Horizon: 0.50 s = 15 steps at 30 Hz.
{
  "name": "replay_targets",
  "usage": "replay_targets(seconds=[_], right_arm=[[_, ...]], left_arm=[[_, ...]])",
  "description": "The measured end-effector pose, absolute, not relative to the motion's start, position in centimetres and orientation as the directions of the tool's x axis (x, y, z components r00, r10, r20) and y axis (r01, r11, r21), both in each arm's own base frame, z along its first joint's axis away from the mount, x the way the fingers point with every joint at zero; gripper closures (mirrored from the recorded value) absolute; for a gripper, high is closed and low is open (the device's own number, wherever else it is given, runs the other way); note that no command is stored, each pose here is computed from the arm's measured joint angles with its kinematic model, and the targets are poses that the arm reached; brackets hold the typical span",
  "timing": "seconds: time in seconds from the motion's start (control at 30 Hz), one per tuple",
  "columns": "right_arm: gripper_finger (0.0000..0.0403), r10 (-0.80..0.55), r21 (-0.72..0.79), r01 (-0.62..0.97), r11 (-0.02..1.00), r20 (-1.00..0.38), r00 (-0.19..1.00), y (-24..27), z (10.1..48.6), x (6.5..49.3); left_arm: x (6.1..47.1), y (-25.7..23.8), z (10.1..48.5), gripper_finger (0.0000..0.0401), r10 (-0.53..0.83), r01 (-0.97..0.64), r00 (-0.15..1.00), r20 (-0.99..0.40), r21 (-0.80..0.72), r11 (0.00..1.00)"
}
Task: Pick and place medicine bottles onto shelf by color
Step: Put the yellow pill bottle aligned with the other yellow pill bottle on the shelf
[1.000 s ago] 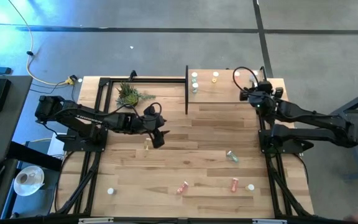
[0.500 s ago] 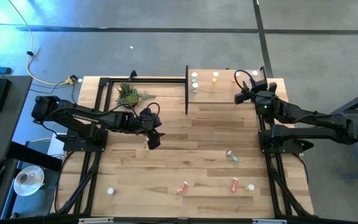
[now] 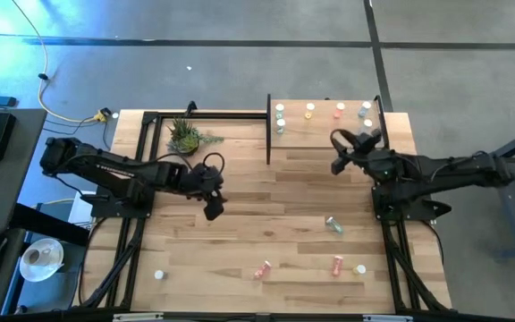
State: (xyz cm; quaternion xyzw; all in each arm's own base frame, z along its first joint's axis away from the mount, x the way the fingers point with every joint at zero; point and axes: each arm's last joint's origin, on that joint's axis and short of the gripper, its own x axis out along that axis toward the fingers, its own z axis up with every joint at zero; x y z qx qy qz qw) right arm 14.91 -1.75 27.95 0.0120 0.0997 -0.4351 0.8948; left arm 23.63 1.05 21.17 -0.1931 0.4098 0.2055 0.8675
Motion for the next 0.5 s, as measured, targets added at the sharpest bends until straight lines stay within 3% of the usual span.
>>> replay_targets(seconds=[0.27, 0.5], right_arm=[[0.0256, -0.701, -0.072, 0.706, 0.705, -0.225, 0.677, 0.0, 27.2, 16.0], [0.0256, -0.700, -0.101, 0.700, 0.707, -0.243, 0.672, 0.2, 26.7, 16.6]], left_arm=[[23.0, -0.9, 20.8, 0.0158, 0.154, -0.585, 0.533, -0.832, -0.231, 0.777], [22.4, -1.8, 19.9, 0.0158, 0.180, -0.737, 0.444, -0.878, -0.243, 0.630]])
